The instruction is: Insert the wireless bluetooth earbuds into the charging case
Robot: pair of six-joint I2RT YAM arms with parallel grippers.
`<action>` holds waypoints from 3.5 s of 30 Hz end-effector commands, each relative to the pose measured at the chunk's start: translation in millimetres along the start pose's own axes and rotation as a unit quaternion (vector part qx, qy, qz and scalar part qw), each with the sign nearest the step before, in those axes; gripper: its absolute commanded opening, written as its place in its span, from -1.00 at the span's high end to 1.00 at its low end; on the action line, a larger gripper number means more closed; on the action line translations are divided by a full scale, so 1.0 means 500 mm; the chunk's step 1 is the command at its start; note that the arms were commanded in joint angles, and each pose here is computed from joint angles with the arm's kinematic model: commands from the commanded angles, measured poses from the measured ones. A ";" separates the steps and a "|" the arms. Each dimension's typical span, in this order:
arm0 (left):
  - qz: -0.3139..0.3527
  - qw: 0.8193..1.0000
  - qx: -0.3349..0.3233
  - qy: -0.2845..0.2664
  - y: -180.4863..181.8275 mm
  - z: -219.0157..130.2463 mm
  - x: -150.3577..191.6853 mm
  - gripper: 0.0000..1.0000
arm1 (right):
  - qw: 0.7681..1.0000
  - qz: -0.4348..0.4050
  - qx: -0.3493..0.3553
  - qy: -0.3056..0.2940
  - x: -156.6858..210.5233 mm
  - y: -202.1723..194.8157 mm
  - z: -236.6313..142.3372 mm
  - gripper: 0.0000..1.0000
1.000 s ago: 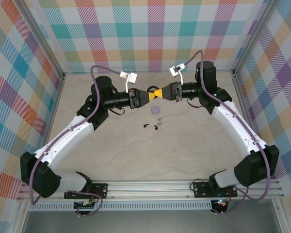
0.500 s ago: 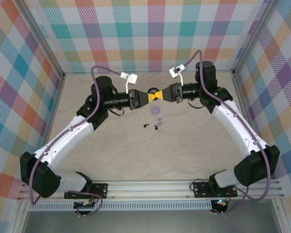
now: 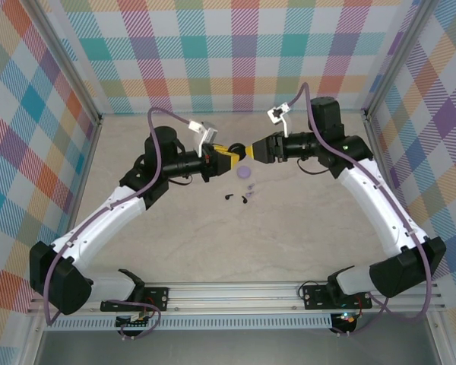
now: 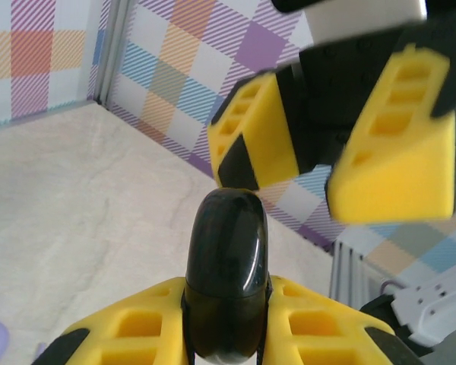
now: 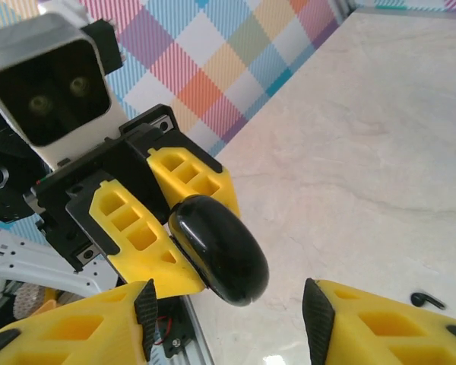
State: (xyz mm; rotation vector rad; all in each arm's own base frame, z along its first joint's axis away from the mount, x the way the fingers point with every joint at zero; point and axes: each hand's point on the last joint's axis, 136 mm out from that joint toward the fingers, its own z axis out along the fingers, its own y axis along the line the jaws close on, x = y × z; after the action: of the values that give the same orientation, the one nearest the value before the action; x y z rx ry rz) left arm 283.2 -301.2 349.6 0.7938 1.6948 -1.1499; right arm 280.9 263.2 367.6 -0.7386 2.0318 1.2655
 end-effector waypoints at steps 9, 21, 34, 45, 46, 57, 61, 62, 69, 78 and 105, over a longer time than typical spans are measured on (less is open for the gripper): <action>0.129 0.989 0.049 -0.046 -0.058 -0.014 -0.036 0.83 | 1.000 -0.025 -0.006 0.015 0.009 0.031 -0.016 -0.12; 0.131 0.987 0.080 -0.038 -0.085 -0.009 -0.027 0.86 | 0.999 -0.027 -0.003 0.027 0.007 0.030 0.009 -0.13; 0.141 0.984 0.102 -0.026 -0.107 -0.007 -0.014 0.87 | 0.997 -0.011 0.082 0.001 -0.014 -0.023 0.003 -0.13; 0.133 0.987 0.087 -0.019 -0.094 -0.003 -0.005 0.87 | 0.994 -0.012 0.109 -0.018 -0.027 -0.029 -0.012 -0.15; 0.131 0.988 0.083 -0.019 -0.091 -0.003 -0.004 0.87 | 0.993 -0.012 0.117 -0.023 -0.028 -0.032 -0.017 -0.15; 0.119 0.990 0.074 -0.027 -0.095 -0.017 -0.003 0.85 | 0.956 0.102 0.272 -0.034 0.018 -0.187 -0.087 -0.18; 0.117 0.990 0.067 -0.034 -0.100 -0.030 -0.009 0.85 | 0.947 0.153 0.282 0.011 0.079 -0.249 -0.064 -0.17; 0.116 0.990 0.066 -0.037 -0.102 -0.033 -0.011 0.85 | 0.945 0.163 0.282 0.023 0.093 -0.260 -0.055 -0.16; 0.109 0.991 0.061 -0.047 -0.110 -0.049 -0.013 0.84 | 0.926 0.263 0.246 0.109 0.216 -0.344 0.044 -0.03; 0.110 0.991 0.058 -0.059 -0.117 -0.064 -0.013 0.83 | 0.904 0.285 0.243 0.208 0.329 -0.386 0.165 0.06; 0.111 0.990 0.060 -0.059 -0.123 -0.073 -0.009 0.79 | 0.865 0.262 0.309 0.295 0.429 -0.436 0.275 0.30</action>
State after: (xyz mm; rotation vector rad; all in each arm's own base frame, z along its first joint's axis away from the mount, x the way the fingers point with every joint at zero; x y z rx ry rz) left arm 228.0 -291.5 368.9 0.9408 1.4652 -1.1239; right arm 329.9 278.5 39.0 -0.2759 3.0507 0.6260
